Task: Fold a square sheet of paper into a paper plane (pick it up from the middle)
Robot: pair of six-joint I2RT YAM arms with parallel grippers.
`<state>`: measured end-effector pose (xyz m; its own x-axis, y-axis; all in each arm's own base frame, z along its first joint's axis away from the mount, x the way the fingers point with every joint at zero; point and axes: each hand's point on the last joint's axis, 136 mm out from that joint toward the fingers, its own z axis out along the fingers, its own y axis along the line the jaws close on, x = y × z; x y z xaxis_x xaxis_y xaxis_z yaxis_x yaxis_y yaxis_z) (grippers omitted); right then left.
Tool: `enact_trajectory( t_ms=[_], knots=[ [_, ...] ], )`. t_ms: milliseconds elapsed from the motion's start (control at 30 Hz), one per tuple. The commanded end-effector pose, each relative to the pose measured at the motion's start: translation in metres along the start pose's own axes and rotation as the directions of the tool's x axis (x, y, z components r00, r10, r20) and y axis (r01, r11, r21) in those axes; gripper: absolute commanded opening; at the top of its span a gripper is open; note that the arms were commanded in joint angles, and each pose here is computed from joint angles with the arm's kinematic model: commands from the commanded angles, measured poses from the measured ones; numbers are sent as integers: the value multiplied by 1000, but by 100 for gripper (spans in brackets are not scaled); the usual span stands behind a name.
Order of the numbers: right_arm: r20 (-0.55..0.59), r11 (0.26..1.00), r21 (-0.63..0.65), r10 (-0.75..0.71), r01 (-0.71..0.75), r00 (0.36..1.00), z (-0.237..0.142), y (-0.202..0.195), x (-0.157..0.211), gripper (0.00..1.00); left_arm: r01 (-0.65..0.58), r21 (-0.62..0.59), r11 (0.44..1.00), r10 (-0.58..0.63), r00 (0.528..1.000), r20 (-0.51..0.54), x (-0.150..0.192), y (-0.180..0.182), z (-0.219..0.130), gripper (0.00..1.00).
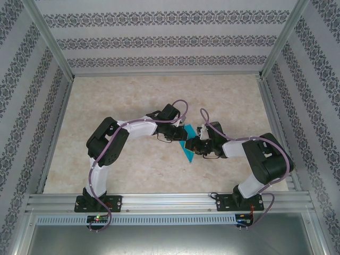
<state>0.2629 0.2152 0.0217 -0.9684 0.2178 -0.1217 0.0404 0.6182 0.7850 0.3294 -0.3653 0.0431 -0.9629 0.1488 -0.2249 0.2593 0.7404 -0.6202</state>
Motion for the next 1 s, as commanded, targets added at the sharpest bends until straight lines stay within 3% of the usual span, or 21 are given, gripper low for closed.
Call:
enact_trajectory(
  t_ms=[0, 433, 967],
  knots=[
    [-64, 960, 260, 122, -101, 991, -3, -70, 41, 26, 8, -63, 998, -13, 998, -69, 16, 22, 4, 19],
    [-53, 968, 235, 97, -81, 994, -6, -60, 37, 31, 10, -95, 995, -20, 995, -96, 23, 37, 3, 9],
    [-56, 978, 205, 51, -39, 997, -21, -39, 39, 32, 12, -129, 992, -29, 991, -129, 30, 56, 9, 6]
  ],
)
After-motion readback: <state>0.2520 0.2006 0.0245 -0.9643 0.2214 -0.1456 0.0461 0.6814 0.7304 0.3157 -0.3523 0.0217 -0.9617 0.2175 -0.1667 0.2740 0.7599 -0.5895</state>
